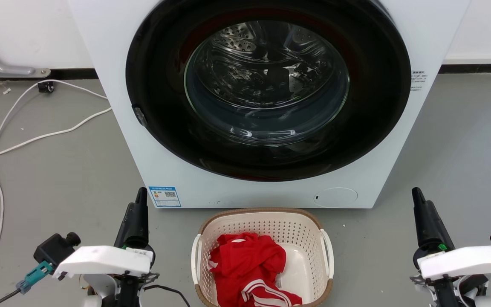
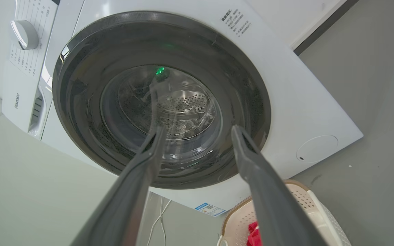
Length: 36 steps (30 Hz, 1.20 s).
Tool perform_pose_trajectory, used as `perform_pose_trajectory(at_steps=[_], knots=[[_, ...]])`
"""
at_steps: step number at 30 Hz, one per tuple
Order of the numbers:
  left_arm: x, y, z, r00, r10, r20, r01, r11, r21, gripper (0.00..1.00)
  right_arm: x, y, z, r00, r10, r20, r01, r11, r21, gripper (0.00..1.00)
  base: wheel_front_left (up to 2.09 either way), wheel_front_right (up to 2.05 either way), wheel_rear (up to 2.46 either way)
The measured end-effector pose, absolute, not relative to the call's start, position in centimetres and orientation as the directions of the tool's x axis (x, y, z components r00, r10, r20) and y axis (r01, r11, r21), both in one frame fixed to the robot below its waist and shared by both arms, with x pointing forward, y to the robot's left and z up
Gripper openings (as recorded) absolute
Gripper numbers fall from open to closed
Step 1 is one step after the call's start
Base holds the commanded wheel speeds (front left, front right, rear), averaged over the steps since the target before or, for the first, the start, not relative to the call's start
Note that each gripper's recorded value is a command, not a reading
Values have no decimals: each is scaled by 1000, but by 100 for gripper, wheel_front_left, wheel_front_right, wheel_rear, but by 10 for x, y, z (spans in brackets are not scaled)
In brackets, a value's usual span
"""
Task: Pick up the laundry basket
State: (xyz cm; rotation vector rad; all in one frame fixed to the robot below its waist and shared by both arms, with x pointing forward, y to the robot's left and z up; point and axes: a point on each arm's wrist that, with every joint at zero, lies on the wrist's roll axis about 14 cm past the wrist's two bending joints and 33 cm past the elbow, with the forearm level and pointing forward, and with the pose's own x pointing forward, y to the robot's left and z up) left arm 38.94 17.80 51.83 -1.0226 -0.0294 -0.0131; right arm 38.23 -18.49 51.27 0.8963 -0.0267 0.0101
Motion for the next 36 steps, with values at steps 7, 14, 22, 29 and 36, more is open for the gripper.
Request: perform_pose_trajectory(at_steps=[7, 14, 22, 29, 36], knots=[[391, 169, 524, 999, -17, 49, 48, 648, -760, 100, 381, -177, 512, 999, 24, 33, -40, 739, 673, 100, 0, 0, 0], [390, 163, 525, 998, -29, 54, 57, 740, -670, 100, 381, -170, 516, 998, 46, 52, -68, 813, 579, 100, 0, 0, 0], [390, 159, 529, 997, -35, 71, 71, 806, -588, 100, 380, -163, 518, 995, 72, 65, -95, 874, 476, 100, 0, 0, 0], [390, 157, 532, 995, -37, 89, 78, 855, -513, 100, 380, -159, 518, 993, 90, 73, -112, 914, 390, 100, 0, 0, 0], [390, 155, 534, 994, -38, 100, 79, 891, -447, 100, 379, -157, 516, 992, 103, 71, -119, 945, 304, 100, 0, 0, 0]])
